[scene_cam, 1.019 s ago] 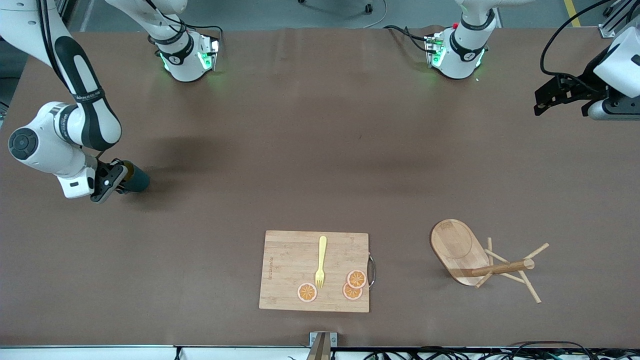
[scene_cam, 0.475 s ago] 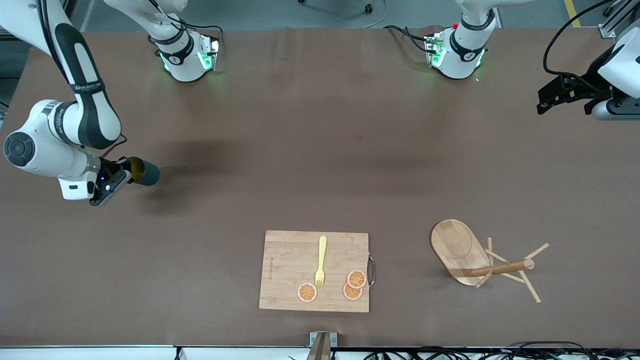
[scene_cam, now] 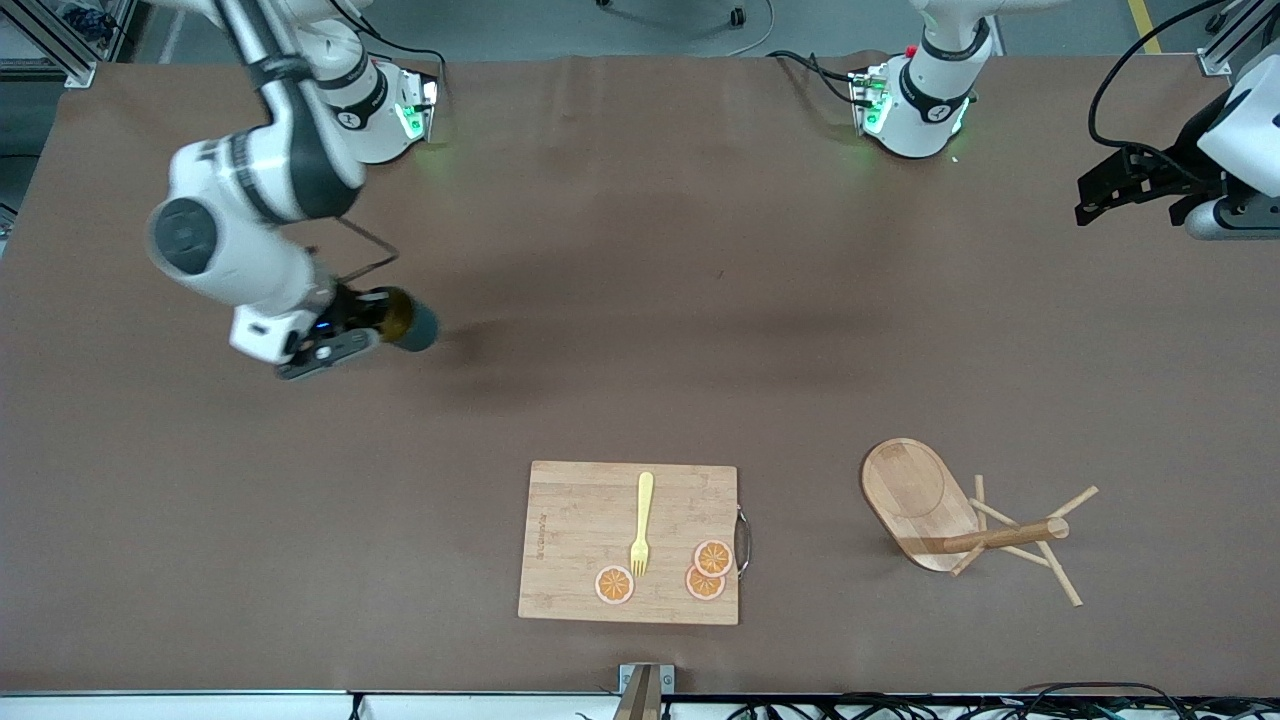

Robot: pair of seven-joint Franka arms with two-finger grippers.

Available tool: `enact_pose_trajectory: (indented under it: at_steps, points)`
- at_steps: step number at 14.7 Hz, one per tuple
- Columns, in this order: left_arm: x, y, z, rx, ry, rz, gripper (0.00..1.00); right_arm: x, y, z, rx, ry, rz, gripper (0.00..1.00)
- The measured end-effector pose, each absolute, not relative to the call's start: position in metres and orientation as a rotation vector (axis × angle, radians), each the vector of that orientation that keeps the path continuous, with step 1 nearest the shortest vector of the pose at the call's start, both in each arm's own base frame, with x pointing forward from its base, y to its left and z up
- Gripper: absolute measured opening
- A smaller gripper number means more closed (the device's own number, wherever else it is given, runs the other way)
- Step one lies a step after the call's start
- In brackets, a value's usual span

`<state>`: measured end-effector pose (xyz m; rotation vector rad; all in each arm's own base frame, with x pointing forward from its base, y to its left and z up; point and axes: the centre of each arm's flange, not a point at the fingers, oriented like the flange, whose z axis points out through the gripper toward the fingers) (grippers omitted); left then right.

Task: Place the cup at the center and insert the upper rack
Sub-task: 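Carry the mug to the table middle and set it down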

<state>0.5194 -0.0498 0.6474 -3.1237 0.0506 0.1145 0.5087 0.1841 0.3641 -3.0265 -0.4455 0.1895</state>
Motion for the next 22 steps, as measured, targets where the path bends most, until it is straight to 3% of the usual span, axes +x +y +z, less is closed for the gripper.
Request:
enact_pose_trajectory:
  at_steps: [7,12,17,19,22]
  points:
    - [0.519,-0.052,0.647,-3.123,0.058,0.116,1.00,0.412,0.403,0.352,-3.030,0.225,0.034,0.04]
    - [0.519,-0.052,0.647,-3.123,0.056,0.116,1.00,0.397,0.491,0.294,-3.049,0.380,0.054,0.04]
    - [0.520,-0.049,0.647,-3.124,0.048,0.117,1.00,0.385,0.529,0.244,-3.050,0.441,0.019,0.04]
    - [0.520,-0.048,0.646,-3.124,0.046,0.118,1.00,0.387,0.531,0.247,-3.048,0.441,0.005,0.16]
    - [0.529,-0.051,0.633,-3.123,0.008,0.148,1.00,0.399,0.527,0.255,-3.057,0.466,0.004,0.47]
